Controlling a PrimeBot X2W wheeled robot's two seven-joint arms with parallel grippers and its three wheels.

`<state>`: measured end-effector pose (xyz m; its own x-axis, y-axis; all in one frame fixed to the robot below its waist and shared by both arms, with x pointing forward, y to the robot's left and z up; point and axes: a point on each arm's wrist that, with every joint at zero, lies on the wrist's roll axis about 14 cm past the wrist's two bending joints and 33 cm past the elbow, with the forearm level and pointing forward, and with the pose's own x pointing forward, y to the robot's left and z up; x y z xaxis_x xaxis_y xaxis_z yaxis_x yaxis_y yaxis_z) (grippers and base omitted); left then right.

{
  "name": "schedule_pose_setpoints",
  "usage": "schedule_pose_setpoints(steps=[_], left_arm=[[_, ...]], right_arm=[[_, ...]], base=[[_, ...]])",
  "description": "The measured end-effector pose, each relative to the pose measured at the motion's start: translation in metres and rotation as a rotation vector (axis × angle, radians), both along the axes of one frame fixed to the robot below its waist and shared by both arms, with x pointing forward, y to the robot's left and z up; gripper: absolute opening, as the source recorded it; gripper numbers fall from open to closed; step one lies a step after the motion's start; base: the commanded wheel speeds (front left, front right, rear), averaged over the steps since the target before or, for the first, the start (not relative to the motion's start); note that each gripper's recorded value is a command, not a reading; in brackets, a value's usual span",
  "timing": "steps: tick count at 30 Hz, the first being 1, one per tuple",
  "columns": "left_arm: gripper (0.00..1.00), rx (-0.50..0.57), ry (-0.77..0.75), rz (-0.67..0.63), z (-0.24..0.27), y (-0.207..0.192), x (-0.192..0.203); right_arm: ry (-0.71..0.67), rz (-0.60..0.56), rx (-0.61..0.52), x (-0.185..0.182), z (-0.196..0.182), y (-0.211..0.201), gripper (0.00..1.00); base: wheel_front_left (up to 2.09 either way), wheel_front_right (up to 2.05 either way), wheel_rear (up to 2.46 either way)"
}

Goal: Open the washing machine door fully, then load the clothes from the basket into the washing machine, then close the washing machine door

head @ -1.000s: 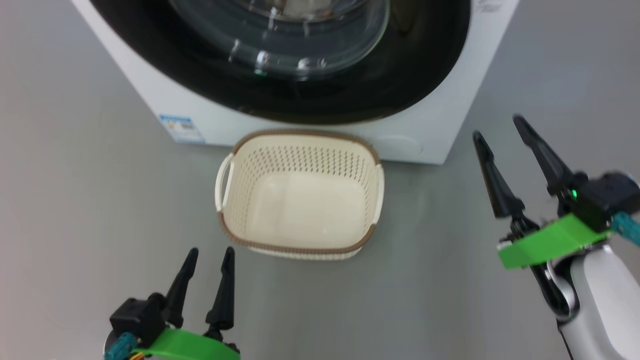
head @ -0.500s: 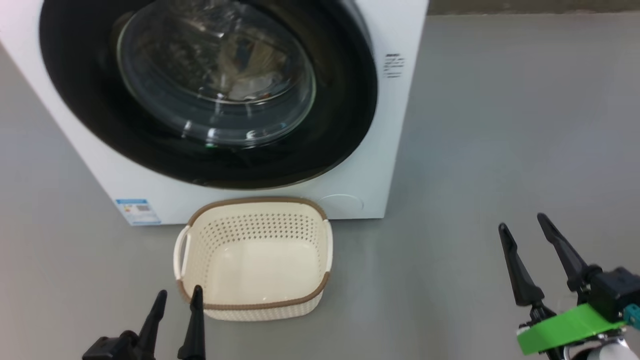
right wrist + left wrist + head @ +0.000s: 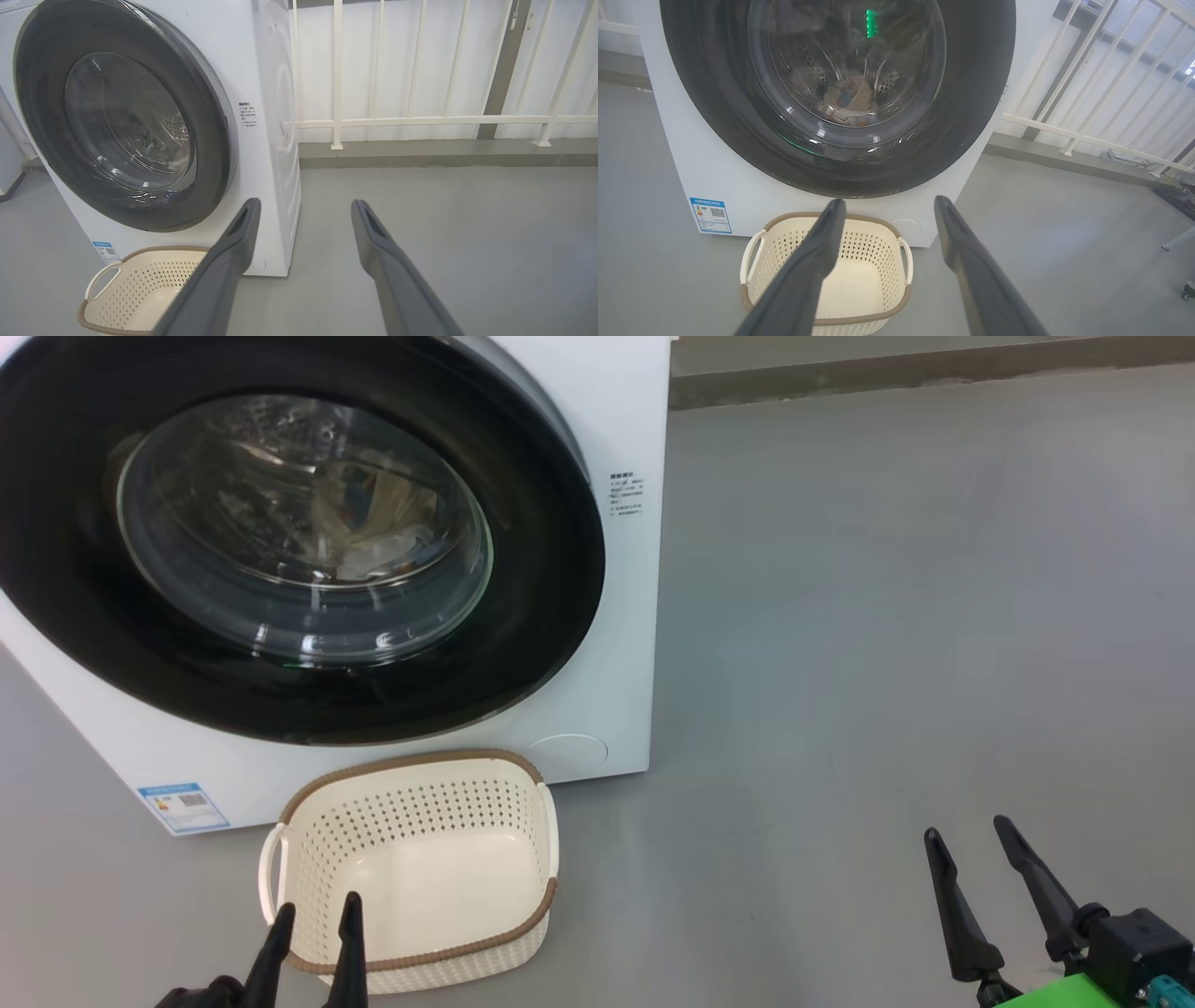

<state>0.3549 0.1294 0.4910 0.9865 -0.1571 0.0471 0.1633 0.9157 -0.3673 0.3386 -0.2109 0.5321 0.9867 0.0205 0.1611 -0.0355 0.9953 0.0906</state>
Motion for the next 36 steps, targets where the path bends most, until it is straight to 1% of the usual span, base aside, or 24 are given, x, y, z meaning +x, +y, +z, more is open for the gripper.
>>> schedule_pose_setpoints(steps=[4, 12, 13, 20, 36], left_arm=[[1.00, 0.000, -0.006, -0.010, 0.002, -0.003, -0.001], [1.00, 0.002, 0.001, 0.005, -0.001, 0.002, -0.005], [0.00, 0.004, 0.004, 0.007, -0.001, 0.002, -0.006], [0.00, 0.002, 0.096, 0.004, -0.030, -0.001, -0.018], [0.00, -0.138, 0.154, 0.042, -0.036, 0.007, -0.017]], right_arm=[[0.005, -0.012, 0.012, -0.006, -0.002, -0.001, 1.00], [0.010, 0.003, 0.012, -0.003, -0.004, 0.003, 1.00], [0.013, 0.006, 0.013, -0.003, -0.005, 0.004, 0.00], [0.095, 0.000, 0.038, -0.006, -0.032, 0.006, 0.00], [0.138, -0.018, 0.217, -0.004, -0.041, 0.004, 0.00]], base=[[0.00, 0.00, 0.00], [0.00, 0.00, 0.00], [0.00, 0.00, 0.00], [0.00, 0.00, 0.00], [0.00, 0.00, 0.00]])
